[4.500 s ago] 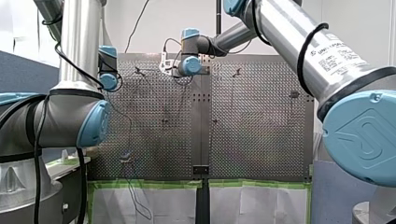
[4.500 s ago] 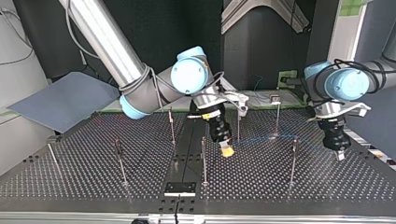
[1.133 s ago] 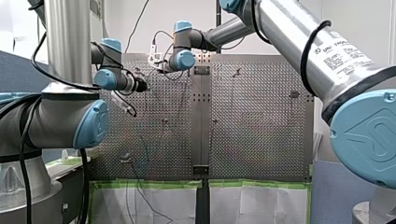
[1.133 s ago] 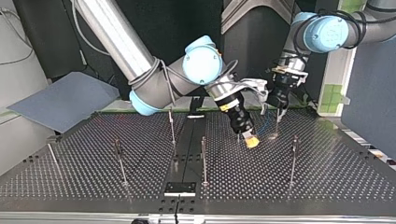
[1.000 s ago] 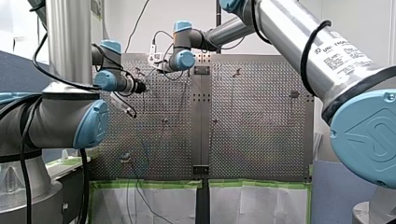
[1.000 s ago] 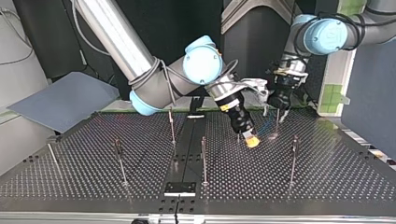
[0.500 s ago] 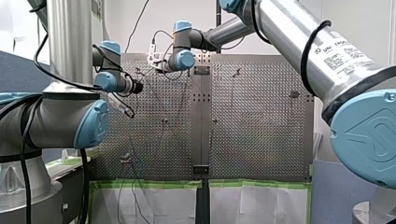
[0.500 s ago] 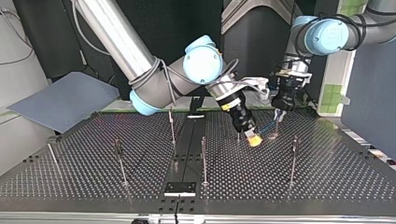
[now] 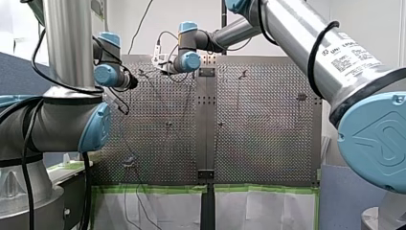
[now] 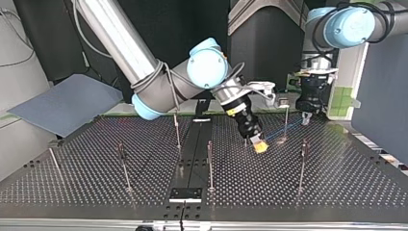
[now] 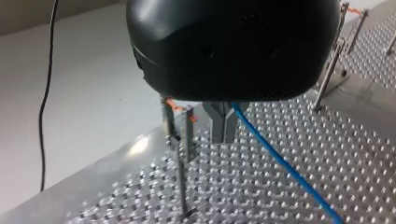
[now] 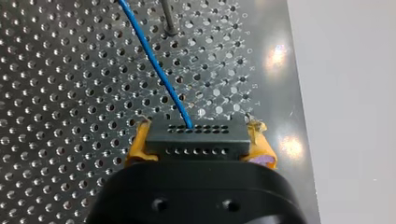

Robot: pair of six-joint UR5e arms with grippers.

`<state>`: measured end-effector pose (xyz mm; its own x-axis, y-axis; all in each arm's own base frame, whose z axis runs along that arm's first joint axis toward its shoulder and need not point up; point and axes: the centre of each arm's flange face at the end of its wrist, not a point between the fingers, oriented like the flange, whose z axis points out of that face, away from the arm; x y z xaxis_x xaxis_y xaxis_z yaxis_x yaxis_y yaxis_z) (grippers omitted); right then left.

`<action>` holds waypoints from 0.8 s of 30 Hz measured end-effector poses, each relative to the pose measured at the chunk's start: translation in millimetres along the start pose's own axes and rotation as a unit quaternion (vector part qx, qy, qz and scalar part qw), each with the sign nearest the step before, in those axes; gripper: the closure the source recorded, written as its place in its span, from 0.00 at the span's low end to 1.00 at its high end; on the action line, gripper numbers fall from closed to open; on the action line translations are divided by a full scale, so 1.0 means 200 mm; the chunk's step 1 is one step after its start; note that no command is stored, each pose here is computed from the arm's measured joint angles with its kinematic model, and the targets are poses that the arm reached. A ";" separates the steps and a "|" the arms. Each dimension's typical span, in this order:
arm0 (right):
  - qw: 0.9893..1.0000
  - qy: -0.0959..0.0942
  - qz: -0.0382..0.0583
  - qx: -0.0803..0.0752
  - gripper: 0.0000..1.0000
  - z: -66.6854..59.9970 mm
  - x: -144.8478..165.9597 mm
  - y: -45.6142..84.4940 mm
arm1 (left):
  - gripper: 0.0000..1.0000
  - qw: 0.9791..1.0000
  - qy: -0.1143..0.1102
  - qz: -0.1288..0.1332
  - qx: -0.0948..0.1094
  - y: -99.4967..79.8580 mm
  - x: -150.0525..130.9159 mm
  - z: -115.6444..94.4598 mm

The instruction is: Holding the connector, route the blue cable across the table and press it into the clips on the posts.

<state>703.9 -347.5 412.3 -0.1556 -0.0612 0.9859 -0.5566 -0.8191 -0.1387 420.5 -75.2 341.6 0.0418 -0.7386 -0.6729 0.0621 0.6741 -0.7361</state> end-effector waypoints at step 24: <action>0.998 0.009 0.054 0.025 1.00 0.03 0.07 0.02 | 0.98 0.992 -0.078 0.101 -0.003 0.04 -0.27 0.22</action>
<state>704.0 -354.2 426.3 -0.2272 -0.1399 0.9638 -0.4944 -0.8360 -0.2379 461.6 -30.8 376.1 0.2074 -0.5804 -0.7875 0.0302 0.8084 -0.5879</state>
